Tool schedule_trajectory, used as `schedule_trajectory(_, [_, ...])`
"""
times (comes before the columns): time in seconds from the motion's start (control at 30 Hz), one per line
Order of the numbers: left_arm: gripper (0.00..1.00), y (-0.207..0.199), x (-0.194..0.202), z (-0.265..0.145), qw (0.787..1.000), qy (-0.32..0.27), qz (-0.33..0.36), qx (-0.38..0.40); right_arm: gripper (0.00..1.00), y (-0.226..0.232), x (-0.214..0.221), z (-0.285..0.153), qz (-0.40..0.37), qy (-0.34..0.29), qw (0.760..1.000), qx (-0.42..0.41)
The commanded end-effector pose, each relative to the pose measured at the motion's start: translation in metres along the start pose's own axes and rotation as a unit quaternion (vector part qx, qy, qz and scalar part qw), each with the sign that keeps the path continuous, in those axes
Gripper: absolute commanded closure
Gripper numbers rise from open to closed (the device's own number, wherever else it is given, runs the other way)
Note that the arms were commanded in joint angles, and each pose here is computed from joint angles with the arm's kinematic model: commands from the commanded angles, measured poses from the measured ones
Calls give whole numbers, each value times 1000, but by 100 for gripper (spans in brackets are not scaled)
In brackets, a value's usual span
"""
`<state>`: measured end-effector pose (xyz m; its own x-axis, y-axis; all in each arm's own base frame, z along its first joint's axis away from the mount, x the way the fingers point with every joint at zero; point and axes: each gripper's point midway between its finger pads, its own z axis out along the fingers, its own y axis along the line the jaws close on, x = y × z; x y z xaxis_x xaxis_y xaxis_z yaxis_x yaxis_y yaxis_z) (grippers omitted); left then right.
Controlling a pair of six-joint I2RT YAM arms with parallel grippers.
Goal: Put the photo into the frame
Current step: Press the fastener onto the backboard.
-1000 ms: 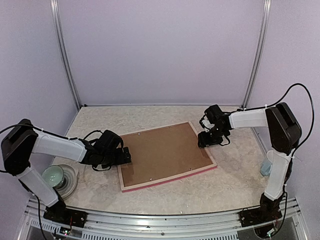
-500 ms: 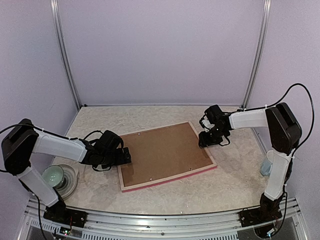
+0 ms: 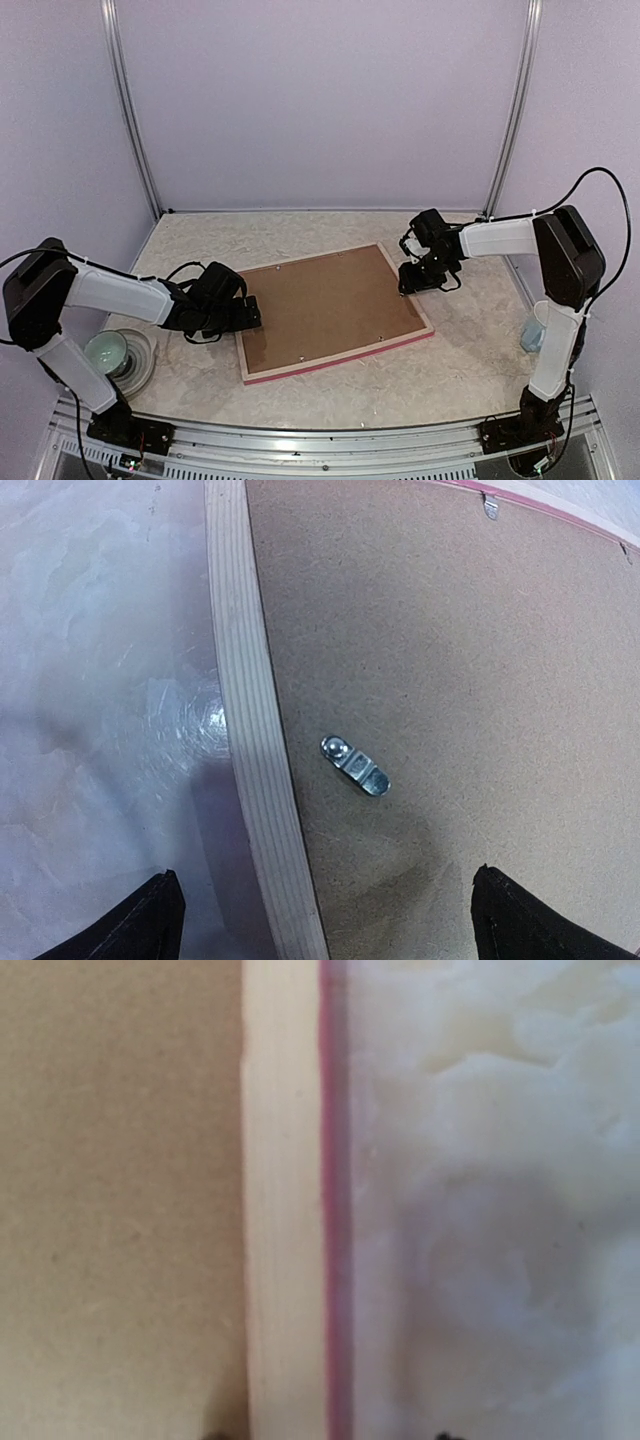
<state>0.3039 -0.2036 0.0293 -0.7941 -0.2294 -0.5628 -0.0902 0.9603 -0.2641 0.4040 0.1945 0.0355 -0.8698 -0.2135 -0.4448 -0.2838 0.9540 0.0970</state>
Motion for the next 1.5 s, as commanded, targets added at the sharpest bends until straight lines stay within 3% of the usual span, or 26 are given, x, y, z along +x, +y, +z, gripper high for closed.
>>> schedule_trajectory(0.0, [1, 7, 6, 2, 1000, 0, 1, -14, 58, -10, 5, -14, -2, 4, 1000, 18])
schedule_trajectory(0.13, [1, 9, 8, 3, 1000, 1, 0, -14, 62, -10, 4, -15, -4, 4, 1000, 19])
schedule_trajectory(0.3, [1, 10, 8, 2, 1000, 1, -1, -14, 48, -7, -3, -19, 6, -3, 1000, 12])
schedule_trajectory(0.63, [1, 10, 9, 3, 1000, 0, -3, -11, 42, 7, -15, -17, 37, -9, 999, -23])
schedule_trajectory(0.97, [1, 11, 11, 4, 1000, 1, -3, -12, 44, 6, 5, 5, 43, 18, 999, -22])
schedule_trajectory(1.47, [1, 12, 13, 6, 1000, 1, -3, -13, 55, 0, 17, 7, 46, 24, 999, -10])
